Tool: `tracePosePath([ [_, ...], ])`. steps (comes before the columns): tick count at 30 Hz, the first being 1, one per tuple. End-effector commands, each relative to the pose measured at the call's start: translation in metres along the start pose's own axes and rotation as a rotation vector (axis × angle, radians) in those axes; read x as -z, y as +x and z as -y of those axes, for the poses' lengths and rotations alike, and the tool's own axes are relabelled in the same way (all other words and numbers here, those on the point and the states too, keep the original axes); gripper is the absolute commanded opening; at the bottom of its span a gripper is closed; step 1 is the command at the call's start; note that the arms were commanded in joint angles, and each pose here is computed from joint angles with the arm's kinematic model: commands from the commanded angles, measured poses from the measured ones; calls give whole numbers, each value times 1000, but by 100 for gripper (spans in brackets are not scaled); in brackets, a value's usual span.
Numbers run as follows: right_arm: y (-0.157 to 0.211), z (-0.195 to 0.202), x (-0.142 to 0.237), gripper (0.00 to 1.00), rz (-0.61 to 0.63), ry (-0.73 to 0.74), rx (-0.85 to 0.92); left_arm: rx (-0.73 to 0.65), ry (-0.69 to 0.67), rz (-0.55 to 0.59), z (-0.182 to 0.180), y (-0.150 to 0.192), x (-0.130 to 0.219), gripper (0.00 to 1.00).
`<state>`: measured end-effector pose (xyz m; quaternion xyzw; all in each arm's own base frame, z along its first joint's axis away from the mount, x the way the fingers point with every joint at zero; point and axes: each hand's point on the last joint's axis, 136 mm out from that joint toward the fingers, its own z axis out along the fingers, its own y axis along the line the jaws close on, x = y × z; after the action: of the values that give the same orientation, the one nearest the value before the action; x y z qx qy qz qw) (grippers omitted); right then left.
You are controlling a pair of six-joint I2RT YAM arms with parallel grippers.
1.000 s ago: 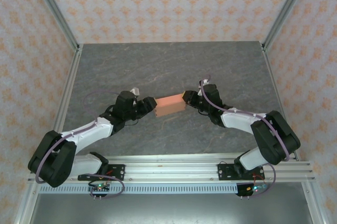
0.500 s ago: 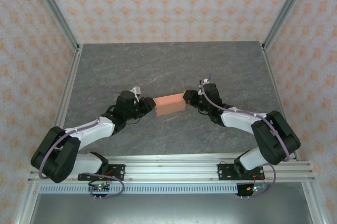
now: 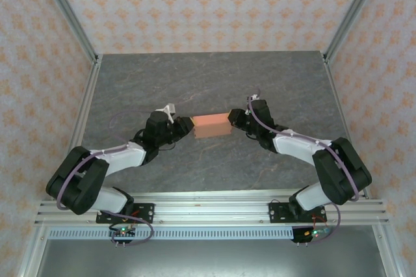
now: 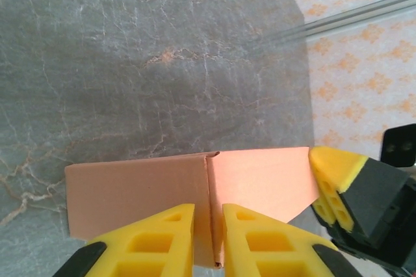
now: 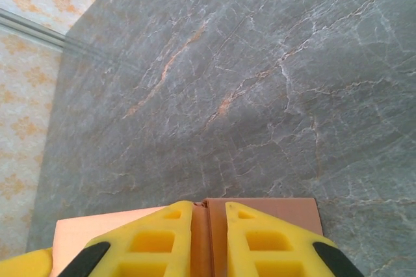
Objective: Fold the paper box
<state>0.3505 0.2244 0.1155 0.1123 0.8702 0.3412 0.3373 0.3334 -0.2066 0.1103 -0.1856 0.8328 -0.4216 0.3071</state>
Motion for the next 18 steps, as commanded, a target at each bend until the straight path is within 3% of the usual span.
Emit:
tracePosePath([
  [1, 15, 22, -11, 16, -124, 105, 28, -65, -182, -60, -27, 5, -7, 18],
  [8, -14, 2, -33, 15, -120, 54, 33, -102, -177, -67, -6, -20, -44, 18],
  [13, -3, 4, -21, 16, -137, 31, 50, -121, -177, -50, -5, -17, -33, 18],
  [18, 19, 4, -6, 18, -158, -16, 62, -149, -166, -73, -7, 7, -18, 20],
])
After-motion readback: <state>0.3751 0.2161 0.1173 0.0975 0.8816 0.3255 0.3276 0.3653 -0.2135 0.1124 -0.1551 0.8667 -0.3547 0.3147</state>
